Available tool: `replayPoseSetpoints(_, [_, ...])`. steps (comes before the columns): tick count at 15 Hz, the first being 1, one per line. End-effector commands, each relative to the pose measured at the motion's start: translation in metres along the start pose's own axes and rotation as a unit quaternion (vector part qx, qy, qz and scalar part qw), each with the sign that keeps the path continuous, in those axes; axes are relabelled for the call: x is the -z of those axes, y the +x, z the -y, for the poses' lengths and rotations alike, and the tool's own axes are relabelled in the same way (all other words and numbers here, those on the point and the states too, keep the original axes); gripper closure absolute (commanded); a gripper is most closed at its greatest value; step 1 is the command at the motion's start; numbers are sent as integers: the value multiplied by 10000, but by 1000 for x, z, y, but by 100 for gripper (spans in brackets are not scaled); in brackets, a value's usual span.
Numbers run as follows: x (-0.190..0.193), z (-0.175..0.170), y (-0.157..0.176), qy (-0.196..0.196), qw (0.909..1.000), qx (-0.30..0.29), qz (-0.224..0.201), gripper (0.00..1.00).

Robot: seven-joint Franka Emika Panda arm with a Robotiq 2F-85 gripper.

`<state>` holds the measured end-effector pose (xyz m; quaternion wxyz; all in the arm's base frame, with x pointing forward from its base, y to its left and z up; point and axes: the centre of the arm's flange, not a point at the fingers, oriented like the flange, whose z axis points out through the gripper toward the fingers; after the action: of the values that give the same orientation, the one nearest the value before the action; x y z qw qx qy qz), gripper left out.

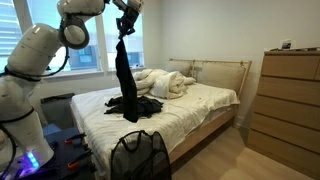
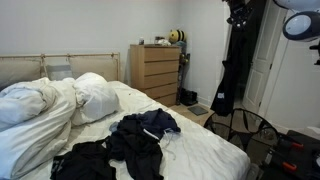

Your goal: Drop socks and a tank top in the laundry basket

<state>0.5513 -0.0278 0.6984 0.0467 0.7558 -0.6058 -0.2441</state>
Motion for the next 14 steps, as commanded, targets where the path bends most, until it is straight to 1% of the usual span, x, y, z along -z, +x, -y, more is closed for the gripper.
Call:
replayPoseSetpoints(1, [0, 0, 0, -3, 10000, -2, 2, 99])
replayPoseSetpoints(2, [0, 11, -2, 696, 9973, -209, 104, 100])
replayPoseSetpoints(3, [4, 20, 0, 638, 9974, -205, 271, 100])
replayPoseSetpoints(6, [15, 35, 13, 511, 9975, -251, 412, 100])
replayPoseSetpoints(10, [19, 27, 30, 537, 9975, -256, 378, 100])
replayPoseSetpoints(14, [23, 21, 35, 553, 9975, -257, 347, 100])
